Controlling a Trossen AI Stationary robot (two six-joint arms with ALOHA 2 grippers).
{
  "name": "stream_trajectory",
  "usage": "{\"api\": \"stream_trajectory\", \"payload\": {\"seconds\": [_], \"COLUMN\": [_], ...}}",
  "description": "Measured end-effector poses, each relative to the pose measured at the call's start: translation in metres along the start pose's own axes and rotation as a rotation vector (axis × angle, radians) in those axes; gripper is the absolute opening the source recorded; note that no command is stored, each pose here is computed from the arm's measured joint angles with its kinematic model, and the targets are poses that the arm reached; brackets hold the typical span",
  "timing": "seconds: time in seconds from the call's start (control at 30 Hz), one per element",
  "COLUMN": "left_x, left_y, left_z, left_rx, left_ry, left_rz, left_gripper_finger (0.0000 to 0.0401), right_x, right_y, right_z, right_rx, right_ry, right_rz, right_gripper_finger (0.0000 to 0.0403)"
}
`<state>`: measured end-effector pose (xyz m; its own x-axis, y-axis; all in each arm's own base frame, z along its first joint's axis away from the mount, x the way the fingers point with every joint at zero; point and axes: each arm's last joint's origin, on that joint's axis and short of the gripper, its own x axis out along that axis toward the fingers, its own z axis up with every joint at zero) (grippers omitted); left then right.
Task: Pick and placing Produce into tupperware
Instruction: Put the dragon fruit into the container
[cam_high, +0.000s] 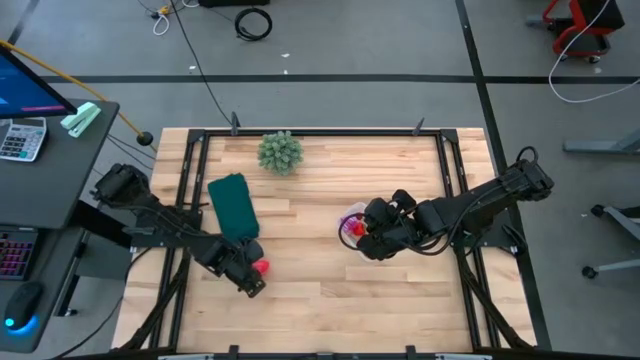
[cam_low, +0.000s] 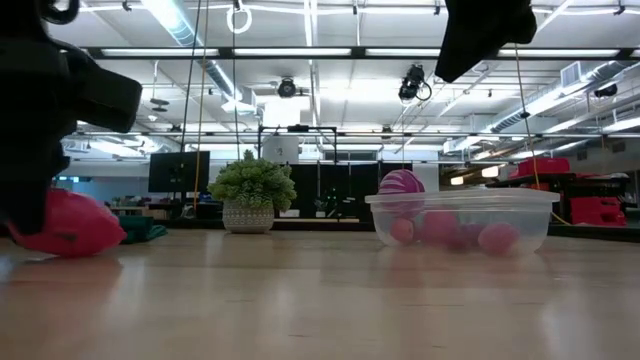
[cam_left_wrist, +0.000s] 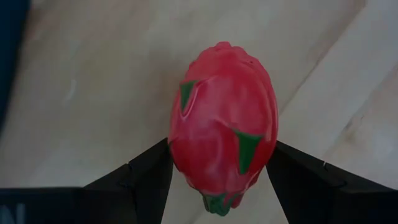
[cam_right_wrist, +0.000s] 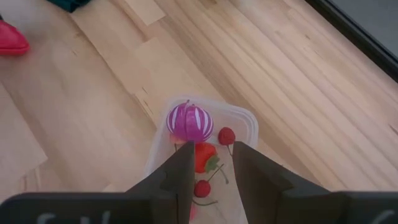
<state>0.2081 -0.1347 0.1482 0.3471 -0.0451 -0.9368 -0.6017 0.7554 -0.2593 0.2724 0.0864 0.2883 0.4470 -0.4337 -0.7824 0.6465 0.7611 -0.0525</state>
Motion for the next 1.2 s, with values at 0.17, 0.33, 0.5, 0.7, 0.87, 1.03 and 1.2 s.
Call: {"api": "stream_trajectory", "payload": {"seconds": [0.17, 0.33, 0.5, 0.7, 0.87, 1.03, 1.2], "left_x": [0.001, 0.002, 0.002, 0.003, 0.003, 0.004, 0.004], "left_y": [0.0, -0.002, -0.004, -0.003, -0.001, 0.001, 0.003], "left_z": [0.01, 0.019, 0.025, 0.029, 0.034, 0.039, 0.048], "left_rx": [0.064, 0.111, 0.18, 0.331, 0.484, 0.5, 0.495], "left_ry": [-0.028, -0.06, -0.086, -0.099, -0.113, -0.12, -0.146], "left_rz": [-0.021, -0.061, -0.088, -0.081, -0.065, -0.058, -0.064], "left_gripper_finger": [0.024, 0.0218, 0.0203, 0.0218, 0.0244, 0.0263, 0.0272], "right_x": [0.0, 0.0, 0.0, 0.0, 0.0, 0.0, 0.0], "right_y": [0.0, 0.0, 0.001, 0.001, 0.001, 0.001, 0.001], "right_z": [0.0, 0.0, 0.001, 0.001, 0.001, 0.001, 0.001], "right_rx": [0.001, 0.002, 0.01, 0.013, 0.013, 0.013, 0.013], "right_ry": [0.0, 0.0, -0.007, -0.01, -0.01, -0.01, -0.01], "right_rz": [0.0, 0.0, 0.01, 0.013, 0.013, 0.013, 0.013], "right_gripper_finger": [0.0117, 0.0117, 0.0117, 0.0117, 0.0117, 0.0117, 0.0117]}}
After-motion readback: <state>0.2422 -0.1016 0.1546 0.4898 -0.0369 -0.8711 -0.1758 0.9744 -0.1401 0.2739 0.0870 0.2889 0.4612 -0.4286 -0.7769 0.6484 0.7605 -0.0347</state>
